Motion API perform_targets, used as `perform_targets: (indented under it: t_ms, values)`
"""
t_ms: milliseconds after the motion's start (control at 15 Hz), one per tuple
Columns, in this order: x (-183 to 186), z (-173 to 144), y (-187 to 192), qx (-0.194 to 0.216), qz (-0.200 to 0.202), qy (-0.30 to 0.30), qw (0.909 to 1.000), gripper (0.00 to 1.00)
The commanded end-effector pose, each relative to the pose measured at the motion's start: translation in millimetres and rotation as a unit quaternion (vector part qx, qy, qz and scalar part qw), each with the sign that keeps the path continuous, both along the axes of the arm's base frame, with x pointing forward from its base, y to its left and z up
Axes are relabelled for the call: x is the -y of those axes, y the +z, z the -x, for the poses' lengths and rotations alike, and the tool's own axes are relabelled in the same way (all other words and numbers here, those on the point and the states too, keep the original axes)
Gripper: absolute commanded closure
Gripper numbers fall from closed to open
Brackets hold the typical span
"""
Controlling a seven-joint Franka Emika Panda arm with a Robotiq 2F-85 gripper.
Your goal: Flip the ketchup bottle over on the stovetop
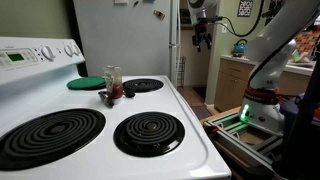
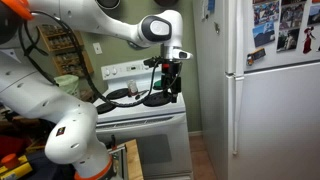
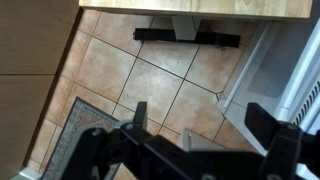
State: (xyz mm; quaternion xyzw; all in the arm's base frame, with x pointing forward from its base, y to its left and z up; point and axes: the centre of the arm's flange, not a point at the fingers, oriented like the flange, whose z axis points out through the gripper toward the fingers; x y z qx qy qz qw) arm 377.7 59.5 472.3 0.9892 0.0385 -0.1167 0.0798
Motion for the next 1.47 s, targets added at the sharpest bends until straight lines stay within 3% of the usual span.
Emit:
perform_targets:
  t_ms: [0, 133, 267, 467, 733, 1000, 1067, 1200, 1400]
  values:
    - [0, 0, 0, 0.000, 0.000, 0.000, 1.0000, 0.00]
    - [0, 0, 0, 0.000, 0.000, 0.000, 1.0000, 0.00]
    - [-46, -8, 1, -0.014, 0.015, 0.083, 0.9964, 0.00]
    - [-127, -5, 13, 0.000, 0.004, 0.164, 0.9864, 0.00]
    - [-226, 6, 32, 0.030, -0.008, 0.284, 0.9585, 0.00]
    - [-289, 12, 39, 0.050, -0.032, 0.388, 0.9198, 0.00]
    - [-268, 27, 42, 0.056, -0.026, 0.345, 0.9366, 0.00]
    - [-284, 25, 40, 0.052, -0.033, 0.370, 0.9271, 0.00]
    - [-287, 19, 37, 0.046, -0.037, 0.376, 0.9248, 0.00]
